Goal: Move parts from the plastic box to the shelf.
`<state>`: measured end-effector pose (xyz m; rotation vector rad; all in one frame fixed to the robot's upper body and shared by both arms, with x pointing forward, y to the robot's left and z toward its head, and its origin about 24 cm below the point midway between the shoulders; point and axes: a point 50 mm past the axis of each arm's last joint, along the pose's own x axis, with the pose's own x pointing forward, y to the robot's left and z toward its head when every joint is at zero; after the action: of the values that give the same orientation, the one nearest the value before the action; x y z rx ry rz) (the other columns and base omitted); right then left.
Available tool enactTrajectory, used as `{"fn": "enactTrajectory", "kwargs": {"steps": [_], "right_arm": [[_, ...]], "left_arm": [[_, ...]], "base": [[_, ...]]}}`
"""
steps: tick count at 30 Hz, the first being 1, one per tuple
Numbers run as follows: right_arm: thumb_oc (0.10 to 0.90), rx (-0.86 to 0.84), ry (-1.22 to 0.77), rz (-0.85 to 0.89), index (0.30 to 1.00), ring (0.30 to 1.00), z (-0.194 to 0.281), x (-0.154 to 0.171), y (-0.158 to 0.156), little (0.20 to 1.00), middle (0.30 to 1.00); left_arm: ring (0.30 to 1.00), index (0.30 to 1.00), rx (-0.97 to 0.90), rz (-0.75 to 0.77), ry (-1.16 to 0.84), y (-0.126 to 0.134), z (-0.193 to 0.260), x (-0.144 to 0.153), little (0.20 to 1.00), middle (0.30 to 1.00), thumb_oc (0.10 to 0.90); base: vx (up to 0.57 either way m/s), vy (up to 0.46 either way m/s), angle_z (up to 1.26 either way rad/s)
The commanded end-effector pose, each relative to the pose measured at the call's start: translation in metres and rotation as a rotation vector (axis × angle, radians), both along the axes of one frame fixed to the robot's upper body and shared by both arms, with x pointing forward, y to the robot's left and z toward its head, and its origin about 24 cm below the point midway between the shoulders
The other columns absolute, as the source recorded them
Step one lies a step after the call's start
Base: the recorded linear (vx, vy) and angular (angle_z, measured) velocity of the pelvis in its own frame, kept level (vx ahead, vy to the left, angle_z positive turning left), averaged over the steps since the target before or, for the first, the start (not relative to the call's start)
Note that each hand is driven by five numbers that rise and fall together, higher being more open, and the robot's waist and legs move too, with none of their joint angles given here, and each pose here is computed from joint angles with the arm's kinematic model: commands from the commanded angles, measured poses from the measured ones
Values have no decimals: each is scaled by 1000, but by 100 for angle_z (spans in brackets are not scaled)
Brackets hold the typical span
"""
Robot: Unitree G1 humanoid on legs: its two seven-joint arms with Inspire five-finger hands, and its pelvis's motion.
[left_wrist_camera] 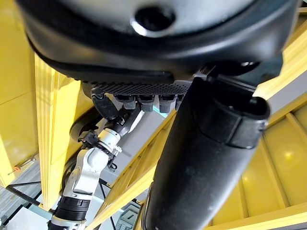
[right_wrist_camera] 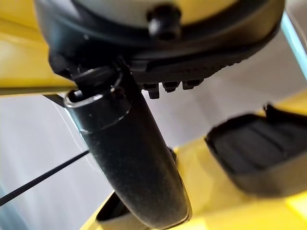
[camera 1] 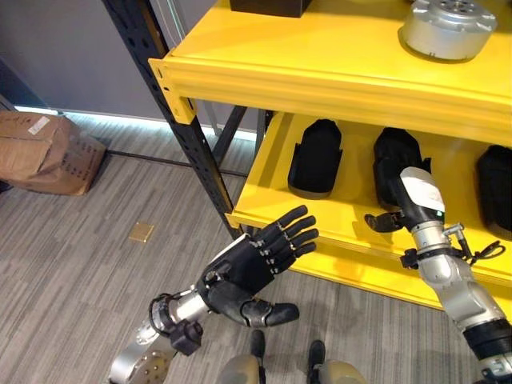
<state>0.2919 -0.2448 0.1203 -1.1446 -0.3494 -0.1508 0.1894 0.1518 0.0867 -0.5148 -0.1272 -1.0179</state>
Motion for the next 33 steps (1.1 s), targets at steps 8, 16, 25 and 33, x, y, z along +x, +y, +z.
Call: {"fn": "enactTrajectory", "kwargs": {"steps": [8,16,25,33], "right_arm": [[900,-22,-170,101,1000,1000,52,5,2,1000,1000],[900,-20,-42,153,1000,1000,50,11,6,1000,1000],[900,-35,-111,50,1000,1000,54,19,-7,1000,1000],[900,-41,-267,-101,1000,1000,58,17,-26,1000,1000]], "left_arm": [[1000,1000,-135,-50,-165,-6,32,-5,1000,1000,900],[1000,1000,-117,-58,-163,-4,31,-3,1000,1000,900],[1000,1000,-102,-74,-160,-6,31,0,1000,1000,900],[1000,1000,-120,-90,-165,-8,33,-1,1000,1000,900]], "base": [[4,2,0],[1,-4,0],[8,-16,0],[0,0,0]]}}
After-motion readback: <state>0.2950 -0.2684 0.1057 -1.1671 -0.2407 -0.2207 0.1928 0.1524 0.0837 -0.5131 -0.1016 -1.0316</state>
